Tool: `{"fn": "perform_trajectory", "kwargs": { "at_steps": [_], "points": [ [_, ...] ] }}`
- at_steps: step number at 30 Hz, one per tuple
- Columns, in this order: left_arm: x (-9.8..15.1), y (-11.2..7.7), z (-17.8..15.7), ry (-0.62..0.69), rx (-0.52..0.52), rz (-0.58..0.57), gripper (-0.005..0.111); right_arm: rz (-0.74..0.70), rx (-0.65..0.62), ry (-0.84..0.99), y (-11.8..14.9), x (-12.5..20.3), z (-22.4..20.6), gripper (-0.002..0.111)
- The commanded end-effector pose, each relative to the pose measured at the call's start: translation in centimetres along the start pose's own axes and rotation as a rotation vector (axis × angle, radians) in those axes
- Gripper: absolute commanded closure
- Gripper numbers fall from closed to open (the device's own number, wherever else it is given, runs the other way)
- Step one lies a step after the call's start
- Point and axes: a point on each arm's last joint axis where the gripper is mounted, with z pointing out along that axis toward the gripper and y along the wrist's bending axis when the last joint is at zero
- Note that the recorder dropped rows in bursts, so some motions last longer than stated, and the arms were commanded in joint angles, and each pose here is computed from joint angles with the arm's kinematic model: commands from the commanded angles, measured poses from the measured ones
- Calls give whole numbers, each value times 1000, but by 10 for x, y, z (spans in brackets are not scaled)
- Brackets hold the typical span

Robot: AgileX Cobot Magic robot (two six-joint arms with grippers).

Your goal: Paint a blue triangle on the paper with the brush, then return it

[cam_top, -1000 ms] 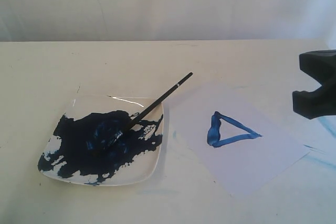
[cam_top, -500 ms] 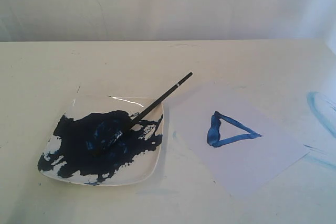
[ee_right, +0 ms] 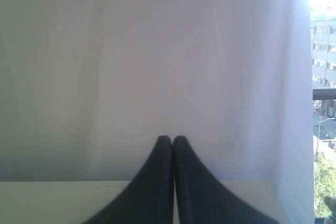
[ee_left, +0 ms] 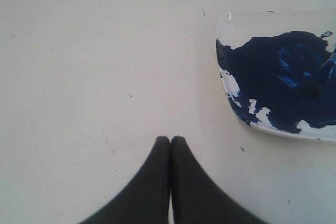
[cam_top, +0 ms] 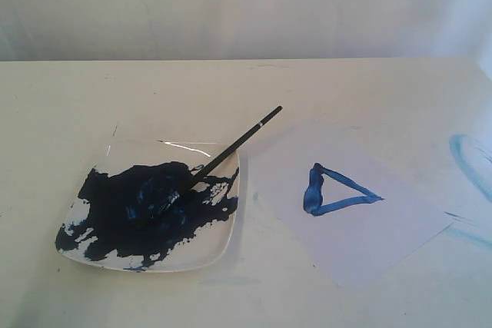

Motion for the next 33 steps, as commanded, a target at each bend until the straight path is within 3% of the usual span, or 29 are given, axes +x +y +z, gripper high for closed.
{"fn": "perform_trajectory", "kwargs": {
  "at_steps": [1,4,10,26,30,33],
  "points": [
    [1,0,0,5,7,0,107,113,-27,62,3,7,-2,108],
    [1,0,0,5,7,0,107,334,-123,141,13,18,-4,108],
    [1,0,0,5,7,0,107,181,-146,172,16,58,-2,108],
    [1,0,0,5,7,0,107,171,-114,530,20,204,-7,108],
    [1,0,0,3,7,0,107,191,-114,456,20,198,-5,108],
    [1,0,0,3,7,0,107,94,-137,442,20,197,-6,108]
  ]
}}
